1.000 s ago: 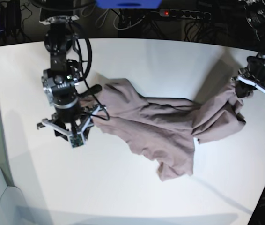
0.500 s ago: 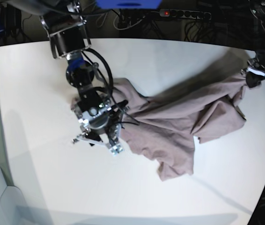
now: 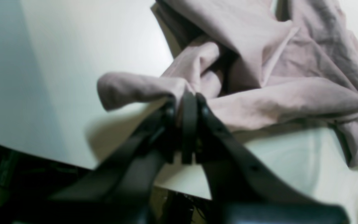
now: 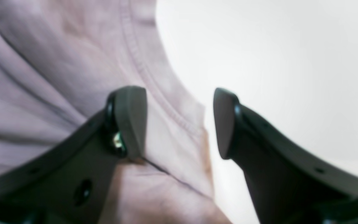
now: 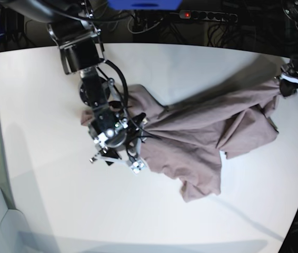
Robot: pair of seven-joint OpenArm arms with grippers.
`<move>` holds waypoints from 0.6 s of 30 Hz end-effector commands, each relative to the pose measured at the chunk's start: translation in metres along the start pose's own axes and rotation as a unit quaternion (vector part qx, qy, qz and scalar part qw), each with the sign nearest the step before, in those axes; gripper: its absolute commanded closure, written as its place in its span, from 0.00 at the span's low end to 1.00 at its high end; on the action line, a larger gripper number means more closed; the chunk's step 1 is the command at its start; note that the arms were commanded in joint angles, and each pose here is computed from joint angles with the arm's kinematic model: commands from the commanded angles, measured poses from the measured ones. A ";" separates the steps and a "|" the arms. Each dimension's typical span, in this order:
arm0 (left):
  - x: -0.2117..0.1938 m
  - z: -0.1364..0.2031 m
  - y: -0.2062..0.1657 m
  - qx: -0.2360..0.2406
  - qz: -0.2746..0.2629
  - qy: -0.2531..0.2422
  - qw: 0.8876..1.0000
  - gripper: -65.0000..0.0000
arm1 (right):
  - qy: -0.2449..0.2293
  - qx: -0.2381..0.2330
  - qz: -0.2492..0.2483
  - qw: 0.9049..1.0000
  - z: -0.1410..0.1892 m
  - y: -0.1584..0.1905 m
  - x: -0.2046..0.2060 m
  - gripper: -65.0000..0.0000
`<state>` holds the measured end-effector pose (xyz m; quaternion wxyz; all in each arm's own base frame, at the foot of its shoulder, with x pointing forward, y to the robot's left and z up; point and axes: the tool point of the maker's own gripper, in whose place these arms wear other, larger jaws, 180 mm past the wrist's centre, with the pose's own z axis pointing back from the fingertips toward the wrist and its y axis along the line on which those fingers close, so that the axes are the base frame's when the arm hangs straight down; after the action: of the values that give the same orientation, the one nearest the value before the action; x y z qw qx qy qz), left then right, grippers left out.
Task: Layout the t-shirt on the table in an organized manner, then fold the t-shirt properly
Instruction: 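Release with the right gripper and regrasp the t-shirt body nearby, then drag the t-shirt with the right gripper away from the left gripper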
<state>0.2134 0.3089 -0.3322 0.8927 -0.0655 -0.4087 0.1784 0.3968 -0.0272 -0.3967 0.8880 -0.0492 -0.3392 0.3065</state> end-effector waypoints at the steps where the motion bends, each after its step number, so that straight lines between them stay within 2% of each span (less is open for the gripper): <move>1: 0.013 0.003 -0.001 -0.004 -0.009 -0.021 1.000 1.00 | -0.031 -0.016 -0.003 0.999 0.003 -0.017 0.024 0.47; 6: 0.014 0.003 -0.001 -0.004 -0.009 -0.022 1.000 1.00 | -0.011 -0.011 -0.030 0.999 -0.014 -0.027 0.007 0.48; 8: 0.014 0.003 -0.001 -0.004 -0.009 -0.022 1.000 1.00 | -0.008 -0.010 -0.034 0.999 -0.018 -0.028 0.001 0.50; 11: 0.014 0.003 -0.001 -0.004 -0.009 -0.022 1.000 1.00 | -0.006 -0.007 -0.036 0.999 -0.019 -0.026 -0.003 0.61; 18: 0.016 0.004 -0.002 -0.005 -0.011 -0.026 1.000 1.00 | 0.004 -0.006 -0.035 0.999 -0.021 -0.024 -0.014 0.95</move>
<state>0.2149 0.3098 -0.3307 0.8914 -0.0645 -0.4119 0.1778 0.4054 -0.0485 -0.4231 0.9029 -0.0357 -0.3304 0.2726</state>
